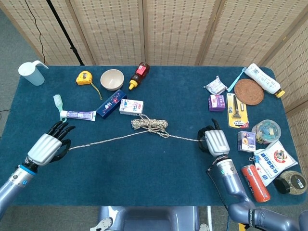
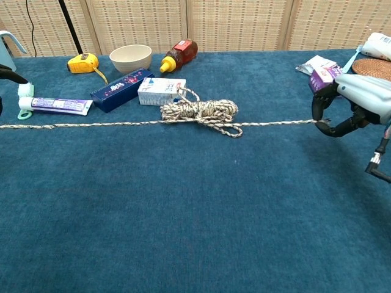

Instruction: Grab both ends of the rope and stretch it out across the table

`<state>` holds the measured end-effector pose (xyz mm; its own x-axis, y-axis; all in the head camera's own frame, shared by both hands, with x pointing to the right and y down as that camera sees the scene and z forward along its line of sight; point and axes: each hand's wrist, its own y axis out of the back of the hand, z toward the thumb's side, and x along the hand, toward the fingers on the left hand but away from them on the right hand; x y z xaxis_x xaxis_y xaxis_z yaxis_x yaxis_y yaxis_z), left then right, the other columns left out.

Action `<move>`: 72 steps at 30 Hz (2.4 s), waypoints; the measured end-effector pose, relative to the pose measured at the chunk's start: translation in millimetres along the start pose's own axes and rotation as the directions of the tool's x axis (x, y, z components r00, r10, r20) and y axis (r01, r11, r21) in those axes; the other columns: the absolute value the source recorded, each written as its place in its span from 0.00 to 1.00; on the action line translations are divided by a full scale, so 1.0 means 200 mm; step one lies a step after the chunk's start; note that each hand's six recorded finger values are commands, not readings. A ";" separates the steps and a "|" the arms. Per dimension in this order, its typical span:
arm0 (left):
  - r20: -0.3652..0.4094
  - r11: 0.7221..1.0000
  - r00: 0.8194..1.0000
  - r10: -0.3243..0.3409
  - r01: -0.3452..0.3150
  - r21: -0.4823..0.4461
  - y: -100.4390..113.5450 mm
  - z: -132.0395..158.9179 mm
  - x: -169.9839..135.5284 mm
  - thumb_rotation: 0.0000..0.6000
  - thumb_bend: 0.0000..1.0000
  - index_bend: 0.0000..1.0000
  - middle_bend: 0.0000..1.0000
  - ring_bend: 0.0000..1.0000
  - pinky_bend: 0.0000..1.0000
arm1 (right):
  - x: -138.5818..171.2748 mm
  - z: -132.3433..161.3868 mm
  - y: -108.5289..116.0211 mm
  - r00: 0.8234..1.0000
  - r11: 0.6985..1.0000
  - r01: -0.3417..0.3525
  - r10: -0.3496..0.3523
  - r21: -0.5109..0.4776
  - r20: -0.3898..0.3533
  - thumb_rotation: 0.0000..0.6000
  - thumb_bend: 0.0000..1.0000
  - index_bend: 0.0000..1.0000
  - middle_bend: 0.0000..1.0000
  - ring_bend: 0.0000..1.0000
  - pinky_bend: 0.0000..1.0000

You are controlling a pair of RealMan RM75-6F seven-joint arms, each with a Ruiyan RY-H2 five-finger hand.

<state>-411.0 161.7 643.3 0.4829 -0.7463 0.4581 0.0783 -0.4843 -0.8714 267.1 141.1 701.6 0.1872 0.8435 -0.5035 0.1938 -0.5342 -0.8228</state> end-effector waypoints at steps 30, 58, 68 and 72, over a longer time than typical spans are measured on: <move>-0.472 0.999 0.881 0.033 -0.023 0.028 0.09 -0.68 -0.46 1.00 0.39 0.65 0.14 0.00 0.00 | 0.16 -0.56 0.40 0.954 0.983 0.152 -0.173 0.101 0.245 1.00 0.67 0.76 0.47 0.33 0.00; -0.187 0.988 0.974 0.132 -0.144 -0.053 0.23 -0.23 -0.07 1.00 0.38 0.57 0.13 0.00 0.00 | 0.19 -0.25 0.38 0.992 0.993 0.112 -0.110 -0.026 0.062 1.00 0.67 0.69 0.42 0.27 0.00; -0.063 0.993 0.995 0.079 -0.084 -0.087 0.25 0.06 0.07 1.00 0.23 0.00 0.00 0.00 0.00 | 0.19 -0.04 0.33 0.997 0.999 0.039 -0.039 -0.008 -0.071 1.00 0.65 0.18 0.04 0.00 0.00; -0.076 0.994 0.996 0.046 -0.054 -0.096 0.28 0.10 0.04 1.00 0.17 0.00 0.00 0.00 0.00 | 0.21 -0.05 0.35 0.997 0.999 0.043 -0.043 -0.001 -0.059 1.00 0.40 0.05 0.00 0.00 0.00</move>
<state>-385.9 138.8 594.9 0.4182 -0.8006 0.4291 -0.0318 -0.4850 -0.8739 299.0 137.7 626.1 0.2356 0.8608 -0.4512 0.2024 -0.4975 -0.8435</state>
